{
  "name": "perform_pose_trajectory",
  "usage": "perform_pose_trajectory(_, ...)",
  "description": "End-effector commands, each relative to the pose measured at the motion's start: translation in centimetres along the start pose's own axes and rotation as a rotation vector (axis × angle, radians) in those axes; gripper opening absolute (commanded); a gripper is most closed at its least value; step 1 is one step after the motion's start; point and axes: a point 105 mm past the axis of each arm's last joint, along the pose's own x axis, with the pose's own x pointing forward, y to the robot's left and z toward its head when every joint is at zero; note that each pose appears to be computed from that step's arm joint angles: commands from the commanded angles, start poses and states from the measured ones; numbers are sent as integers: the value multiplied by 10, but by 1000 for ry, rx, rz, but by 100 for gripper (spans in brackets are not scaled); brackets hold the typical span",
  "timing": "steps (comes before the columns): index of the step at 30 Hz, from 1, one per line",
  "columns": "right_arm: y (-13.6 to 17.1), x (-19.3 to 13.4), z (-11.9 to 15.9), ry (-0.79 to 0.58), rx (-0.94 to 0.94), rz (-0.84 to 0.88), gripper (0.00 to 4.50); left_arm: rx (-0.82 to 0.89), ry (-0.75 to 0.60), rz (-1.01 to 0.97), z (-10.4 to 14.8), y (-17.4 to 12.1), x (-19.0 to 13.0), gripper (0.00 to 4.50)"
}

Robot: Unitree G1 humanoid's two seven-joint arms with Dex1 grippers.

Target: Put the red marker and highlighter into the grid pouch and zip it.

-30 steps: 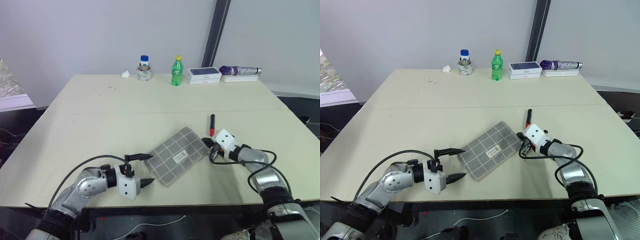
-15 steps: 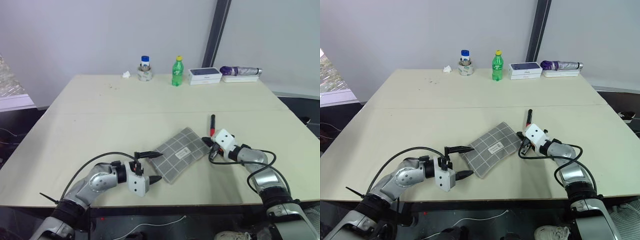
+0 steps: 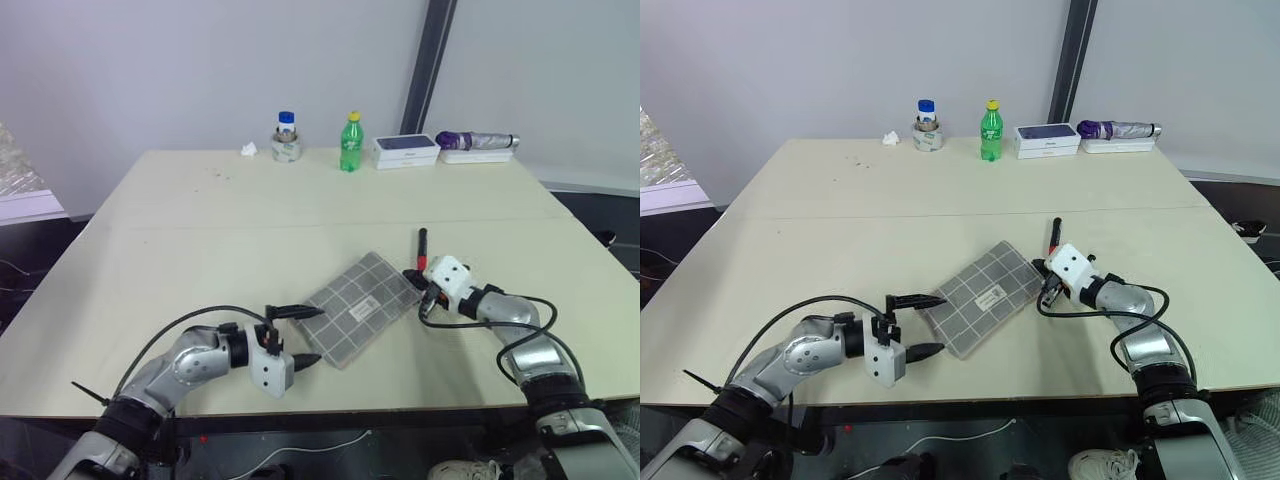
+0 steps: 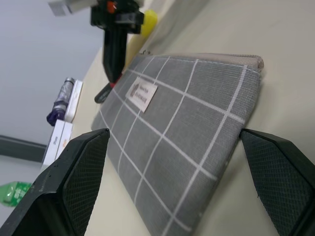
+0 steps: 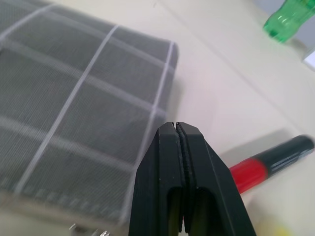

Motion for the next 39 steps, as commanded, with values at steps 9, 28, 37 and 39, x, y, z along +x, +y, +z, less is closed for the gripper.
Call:
perform_pose_trajectory(9, 13, -6, 12, -44, 28, 74, 5, -19, -6, -14, 7, -10, 6, 446)
perform_pose_trajectory(28, 24, 1, -5, 36, 14, 77, 5, -11, 32, 13, -5, -3, 40, 446)
perform_pose_trajectory(37, 23, 1, -2, 21, 20, 69, 0, -47, -41, 22, 9, 2, 46, 58)
perform_pose_trajectory(39, 24, 1, -1, 18, 18, 70, 0, -59, -50, 27, 11, 3, 47, 2)
